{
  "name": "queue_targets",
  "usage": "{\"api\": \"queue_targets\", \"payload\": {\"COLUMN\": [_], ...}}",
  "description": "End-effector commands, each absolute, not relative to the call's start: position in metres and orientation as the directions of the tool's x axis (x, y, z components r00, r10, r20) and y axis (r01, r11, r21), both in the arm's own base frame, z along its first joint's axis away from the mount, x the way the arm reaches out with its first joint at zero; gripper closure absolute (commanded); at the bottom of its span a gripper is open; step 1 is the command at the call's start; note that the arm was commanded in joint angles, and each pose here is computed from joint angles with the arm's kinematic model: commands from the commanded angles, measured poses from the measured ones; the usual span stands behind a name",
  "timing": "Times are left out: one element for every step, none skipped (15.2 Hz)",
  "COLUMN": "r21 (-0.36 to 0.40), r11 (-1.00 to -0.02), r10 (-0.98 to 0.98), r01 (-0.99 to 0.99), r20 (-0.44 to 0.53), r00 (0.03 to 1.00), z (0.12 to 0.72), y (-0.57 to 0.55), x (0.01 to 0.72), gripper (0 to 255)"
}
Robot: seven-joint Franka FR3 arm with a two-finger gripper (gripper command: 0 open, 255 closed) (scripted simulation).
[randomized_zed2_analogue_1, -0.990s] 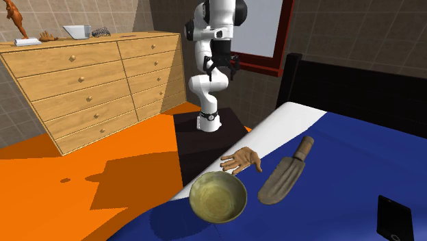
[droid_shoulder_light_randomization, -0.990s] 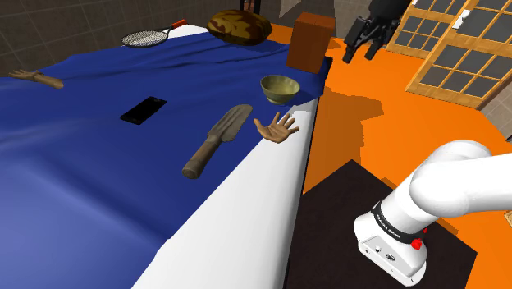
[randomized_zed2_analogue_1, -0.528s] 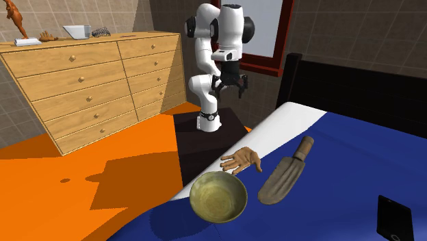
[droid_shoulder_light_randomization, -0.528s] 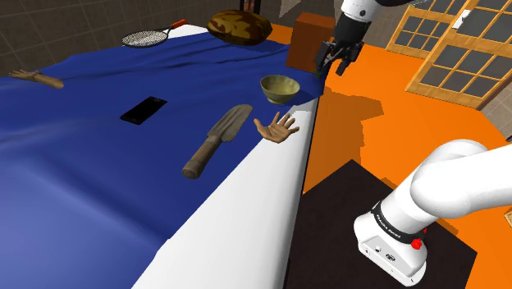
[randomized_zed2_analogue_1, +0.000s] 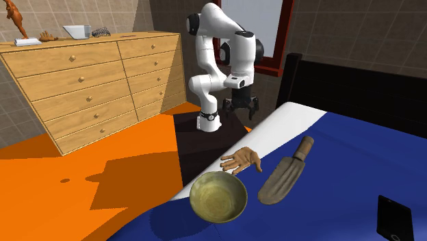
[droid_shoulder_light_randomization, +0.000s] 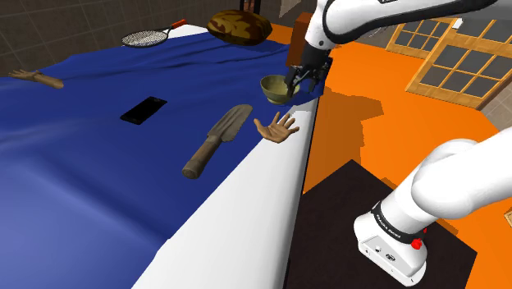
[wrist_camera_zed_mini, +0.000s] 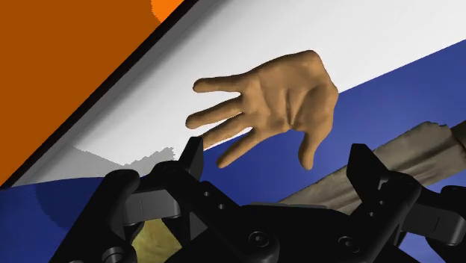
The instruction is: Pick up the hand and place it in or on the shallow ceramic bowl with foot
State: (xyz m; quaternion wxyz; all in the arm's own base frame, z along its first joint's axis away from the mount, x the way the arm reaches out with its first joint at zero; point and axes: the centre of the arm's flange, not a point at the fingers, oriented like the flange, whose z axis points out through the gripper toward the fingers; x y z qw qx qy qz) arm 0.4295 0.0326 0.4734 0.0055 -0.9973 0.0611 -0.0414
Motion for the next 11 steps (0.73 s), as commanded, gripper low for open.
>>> {"api": "queue_targets", "payload": {"r21": [-0.02,-0.021,-0.023,-0.024,-0.026,-0.027,-0.029,-0.03,-0.032,-0.033,-0.035], "r11": [-0.993,-0.993,-0.993,-0.993,-0.993,-0.993,-0.993,-0.994,-0.994,-0.994,-0.994], "r10": [-0.12,-0.119,-0.118,-0.116,-0.115,-0.114,-0.112,-0.111,-0.11,-0.108,-0.107], "r01": [-0.119,-0.118,-0.116,-0.115,-0.113,-0.112,-0.111,-0.109,-0.108,-0.106,-0.105], "r20": [0.079,0.077,0.075,0.072,0.07,0.068,0.066,0.064,0.062,0.06,0.058], "r00": [0.99,0.99,0.99,0.991,0.991,0.991,0.991,0.992,0.992,0.992,0.993], "z": [0.454,0.443,0.433,0.423,0.413,0.403,0.393,0.383,0.373,0.362,0.352], "y": [0.039,0.043,0.047,0.051,0.055,0.059,0.063,0.067,0.071,0.075,0.079], "x": [0.446,0.453,0.461,0.469,0.476,0.484,0.492,0.499,0.507,0.514,0.522], "gripper": [0,0,0,0,0,0,0,0,0,0,0]}}
